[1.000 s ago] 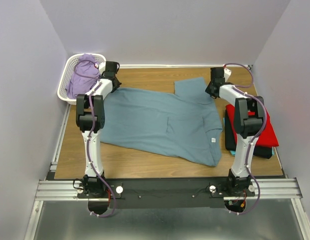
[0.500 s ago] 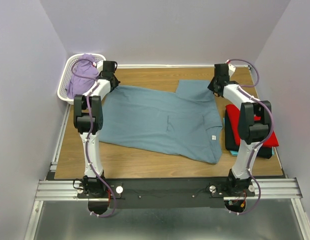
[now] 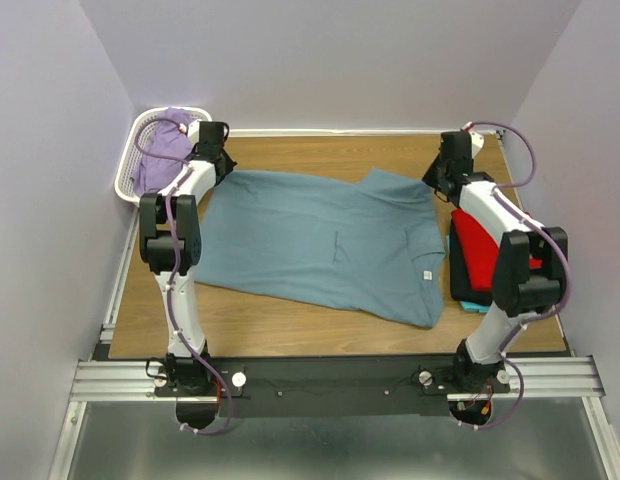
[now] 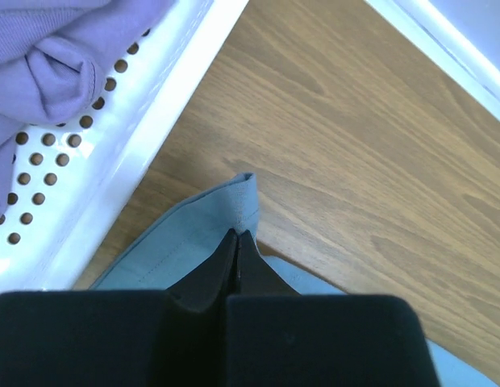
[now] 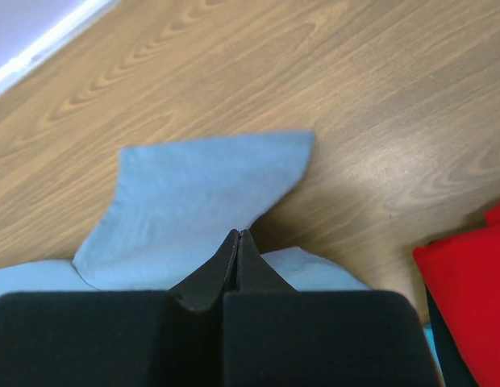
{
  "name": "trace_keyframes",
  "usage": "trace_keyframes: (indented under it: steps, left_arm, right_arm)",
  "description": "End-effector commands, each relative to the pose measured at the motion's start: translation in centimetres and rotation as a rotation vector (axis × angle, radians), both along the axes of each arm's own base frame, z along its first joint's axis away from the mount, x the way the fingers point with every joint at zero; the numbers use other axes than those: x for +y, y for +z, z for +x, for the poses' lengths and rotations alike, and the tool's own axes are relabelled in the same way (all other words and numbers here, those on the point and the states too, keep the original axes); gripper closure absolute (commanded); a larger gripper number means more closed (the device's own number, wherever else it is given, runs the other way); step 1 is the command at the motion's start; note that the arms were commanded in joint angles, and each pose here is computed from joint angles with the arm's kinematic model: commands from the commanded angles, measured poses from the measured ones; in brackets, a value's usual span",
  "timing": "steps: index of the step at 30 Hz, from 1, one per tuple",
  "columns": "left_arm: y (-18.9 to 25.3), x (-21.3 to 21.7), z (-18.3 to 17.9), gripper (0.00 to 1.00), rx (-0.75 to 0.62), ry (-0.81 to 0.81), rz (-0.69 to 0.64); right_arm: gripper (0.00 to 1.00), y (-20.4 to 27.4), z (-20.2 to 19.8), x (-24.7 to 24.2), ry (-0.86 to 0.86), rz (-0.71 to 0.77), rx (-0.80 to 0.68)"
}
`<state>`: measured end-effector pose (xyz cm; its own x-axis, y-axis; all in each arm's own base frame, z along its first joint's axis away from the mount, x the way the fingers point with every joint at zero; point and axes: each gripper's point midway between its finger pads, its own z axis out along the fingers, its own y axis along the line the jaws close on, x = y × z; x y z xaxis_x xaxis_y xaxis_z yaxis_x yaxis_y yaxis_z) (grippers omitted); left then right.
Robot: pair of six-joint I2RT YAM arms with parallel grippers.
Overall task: Fold and stack the t-shirts
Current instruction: Fold the tshirt
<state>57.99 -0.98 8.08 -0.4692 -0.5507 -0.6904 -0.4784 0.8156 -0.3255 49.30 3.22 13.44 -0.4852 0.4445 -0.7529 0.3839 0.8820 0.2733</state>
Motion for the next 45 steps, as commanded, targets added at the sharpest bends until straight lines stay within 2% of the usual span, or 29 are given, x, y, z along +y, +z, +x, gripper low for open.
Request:
trace_keyframes:
  steps: [1, 17, 26, 45]
  left_arm:
    - [2.9, 0.6, -0.2, 1.0, -0.06, 0.011, -0.003]
    - [3.6, 1.6, -4.2, 1.0, -0.052, 0.044, -0.019]
    - [3.3, 1.6, -6.2, 1.0, -0.04, 0.049, -0.024]
    - [3.1, 3.3, -9.8, 1.0, -0.035, 0.113, -0.034]
  right_arm:
    - [1.0, 2.0, -1.6, -0.2, -0.009, 0.036, -0.043]
    - [0.99, 4.5, -9.9, 1.4, 0.071, 0.146, -0.098]
    - [0.99, 3.0, -13.4, 2.2, 0.108, 0.195, -0.058]
    - [0.99, 1.1, -17.9, 2.4, 0.113, 0.237, -0.022]
